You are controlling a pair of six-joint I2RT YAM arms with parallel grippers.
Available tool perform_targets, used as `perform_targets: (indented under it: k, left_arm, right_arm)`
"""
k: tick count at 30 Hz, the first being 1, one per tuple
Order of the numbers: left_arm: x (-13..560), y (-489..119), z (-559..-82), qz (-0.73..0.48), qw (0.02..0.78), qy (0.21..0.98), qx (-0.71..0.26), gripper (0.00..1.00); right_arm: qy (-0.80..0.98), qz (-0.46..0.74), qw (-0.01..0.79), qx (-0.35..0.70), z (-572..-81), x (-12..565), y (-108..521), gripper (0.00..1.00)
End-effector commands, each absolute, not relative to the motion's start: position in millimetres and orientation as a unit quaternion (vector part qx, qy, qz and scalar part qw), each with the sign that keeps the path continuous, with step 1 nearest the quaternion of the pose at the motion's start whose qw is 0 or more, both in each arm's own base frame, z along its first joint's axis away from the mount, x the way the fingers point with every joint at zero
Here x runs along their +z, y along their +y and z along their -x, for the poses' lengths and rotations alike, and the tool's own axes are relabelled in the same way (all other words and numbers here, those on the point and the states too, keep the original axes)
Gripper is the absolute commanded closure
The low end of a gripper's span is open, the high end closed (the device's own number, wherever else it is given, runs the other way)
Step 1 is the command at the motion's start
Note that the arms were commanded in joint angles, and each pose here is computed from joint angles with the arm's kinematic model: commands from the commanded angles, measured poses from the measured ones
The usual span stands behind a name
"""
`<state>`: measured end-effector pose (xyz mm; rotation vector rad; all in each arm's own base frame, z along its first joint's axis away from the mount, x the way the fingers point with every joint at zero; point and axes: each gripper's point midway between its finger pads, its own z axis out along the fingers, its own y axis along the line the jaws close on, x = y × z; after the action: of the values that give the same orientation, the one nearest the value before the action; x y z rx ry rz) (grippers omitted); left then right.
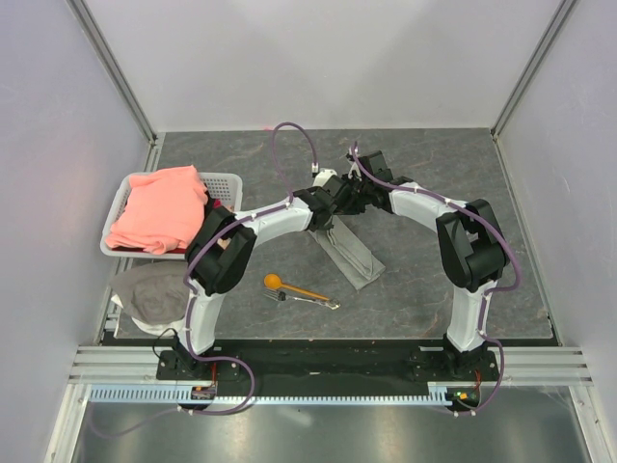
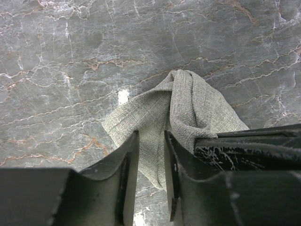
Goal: Fold the napkin into a case and place the utensils inside
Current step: Grasp the top corner of the smaller rectangle folded napkin from the folded napkin.
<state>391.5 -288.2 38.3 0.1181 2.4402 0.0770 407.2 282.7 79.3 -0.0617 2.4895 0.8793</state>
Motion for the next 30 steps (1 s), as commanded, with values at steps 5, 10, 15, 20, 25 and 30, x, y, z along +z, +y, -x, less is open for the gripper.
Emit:
perform_targets:
  k: [5,10,15,20,25,30]
  left_arm:
    - [51.6,-297.2,-392.5,-0.065,0.37,0.926,0.032,0.67]
    - [43.7,-297.1,-389.0,-0.071,0.364,0.928,0.038,0.62]
    - [38.8,-292.8,-392.1,-0.069,0.368,0.926,0.055,0.72]
    - [46.8,-294.6,-397.5,-0.071,0.377,0.922,0.052,0.87]
    - [62.5,-296.4,-397.4,-0.061,0.387,0.92,0.033,0.95]
    - [70.3,-301.2,-396.2,-0.042,0.374,0.926,-0.034,0.98]
  right_arm:
    - [0.906,0.024,0.254,0.337,-408.3,88.3,285.8,1.0]
    - [0.907,0.022,0.251,0.338,-408.8,86.3,284.1,1.0]
    - [0.908,0.021,0.25,0.336,-407.7,83.7,283.0,1.0]
    - [0.908,0.023,0.245,0.34,-406.1,82.5,284.9,1.0]
    - [0.908,0.024,0.241,0.342,-403.5,81.5,285.3,1.0]
    - [0.906,0.026,0.23,0.356,-398.0,77.8,288.2,1.0]
